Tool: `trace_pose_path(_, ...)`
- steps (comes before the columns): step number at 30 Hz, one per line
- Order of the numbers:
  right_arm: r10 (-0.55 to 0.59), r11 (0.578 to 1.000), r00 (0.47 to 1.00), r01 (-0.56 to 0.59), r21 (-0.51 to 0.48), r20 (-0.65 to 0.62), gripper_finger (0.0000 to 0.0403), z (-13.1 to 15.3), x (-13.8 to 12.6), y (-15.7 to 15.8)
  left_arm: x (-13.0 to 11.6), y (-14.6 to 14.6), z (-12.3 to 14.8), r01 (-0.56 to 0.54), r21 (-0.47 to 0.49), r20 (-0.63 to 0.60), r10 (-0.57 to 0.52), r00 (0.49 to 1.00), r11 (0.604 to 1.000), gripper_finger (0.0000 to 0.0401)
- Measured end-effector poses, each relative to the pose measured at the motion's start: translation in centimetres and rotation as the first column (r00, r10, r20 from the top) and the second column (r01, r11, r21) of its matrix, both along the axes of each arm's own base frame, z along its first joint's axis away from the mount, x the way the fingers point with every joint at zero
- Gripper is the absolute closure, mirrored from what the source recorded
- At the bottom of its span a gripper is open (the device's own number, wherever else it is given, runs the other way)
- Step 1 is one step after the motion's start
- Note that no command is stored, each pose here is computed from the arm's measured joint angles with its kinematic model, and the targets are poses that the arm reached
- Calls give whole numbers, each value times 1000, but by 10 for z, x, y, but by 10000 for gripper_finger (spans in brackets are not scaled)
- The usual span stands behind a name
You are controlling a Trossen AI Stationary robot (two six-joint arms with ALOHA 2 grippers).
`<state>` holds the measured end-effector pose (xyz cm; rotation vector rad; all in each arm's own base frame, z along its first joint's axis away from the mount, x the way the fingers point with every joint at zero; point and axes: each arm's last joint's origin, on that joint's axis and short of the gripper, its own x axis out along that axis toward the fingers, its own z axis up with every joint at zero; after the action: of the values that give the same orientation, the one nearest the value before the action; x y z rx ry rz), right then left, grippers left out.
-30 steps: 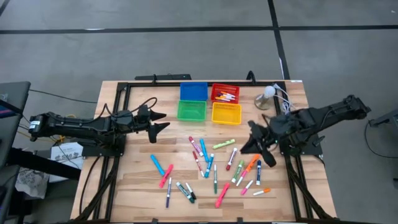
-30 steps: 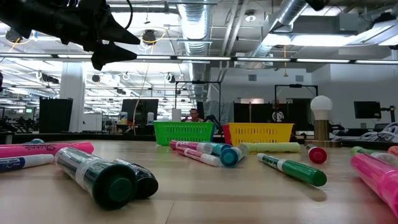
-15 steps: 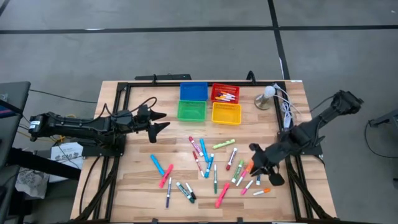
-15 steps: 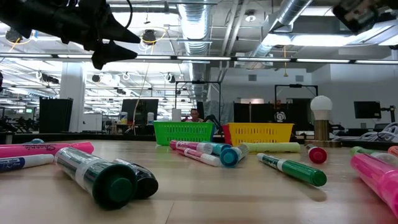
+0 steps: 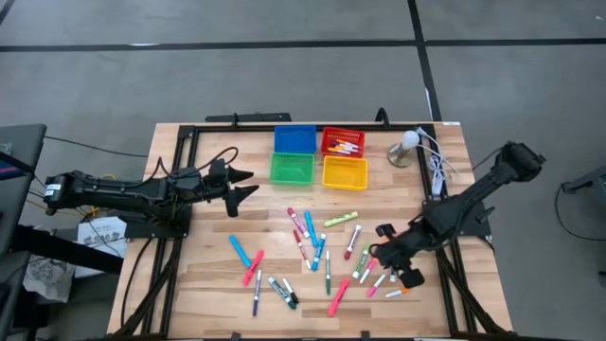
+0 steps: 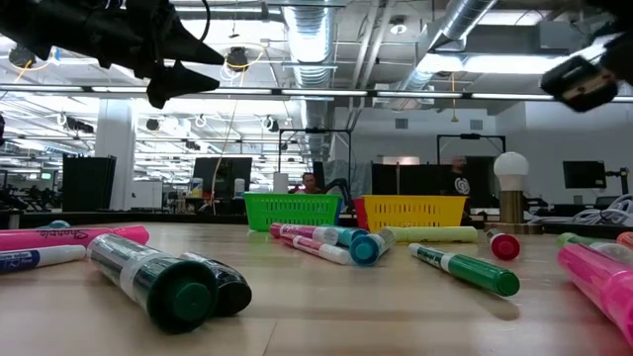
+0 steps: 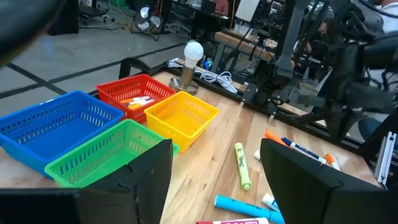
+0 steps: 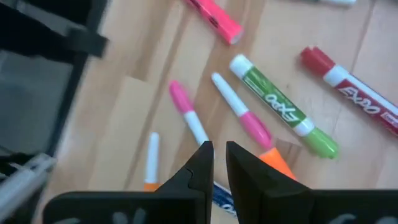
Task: Pick & Place Markers
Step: Put the top pink pen into the red basket
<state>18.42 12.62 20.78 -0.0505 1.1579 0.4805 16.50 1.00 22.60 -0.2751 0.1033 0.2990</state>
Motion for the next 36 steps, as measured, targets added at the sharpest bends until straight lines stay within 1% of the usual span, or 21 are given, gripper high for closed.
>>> trace_pose_path(3, 70, 997, 997, -71, -17, -28, 369, -9, 6, 0, 0, 0, 0, 0, 0, 2, 0, 1000, 1000, 159)
trace_pose_path(5, 96, 995, 995, -97, -21, -40, 366, -15, 11, -1, 0, 0, 0, 0, 0, 5, 0, 1000, 1000, 160)
trace_pose_path(10, 154, 987, 984, -158, -29, -87, 344, -28, 19, -4, 0, 0, 1, 0, 0, 8, 0, 1000, 1000, 160)
trace_pose_path(15, 215, 973, 972, -222, -60, -97, 329, -39, 26, -3, 0, 0, 1, 0, 0, 11, 0, 1000, 1000, 160)
trace_pose_path(20, 275, 956, 957, -281, -79, -89, 325, -41, 40, 5, 0, 0, 1, 0, 0, 13, 0, 1000, 1000, 160)
trace_pose_path(26, 281, 953, 954, -290, -85, -105, 325, -45, 54, 13, 0, 0, 1, 0, 0, 14, 0, 1000, 1000, 159)
trace_pose_path(32, 281, 951, 949, -296, -93, -140, 325, -53, 59, 17, 0, 0, 1, 0, 0, 15, 0, 1000, 1000, 159)
trace_pose_path(36, 279, 951, 950, -293, -95, -137, 325, -52, 62, 18, 0, 0, 1, 0, 0, 15, 0, 1000, 1000, 159)
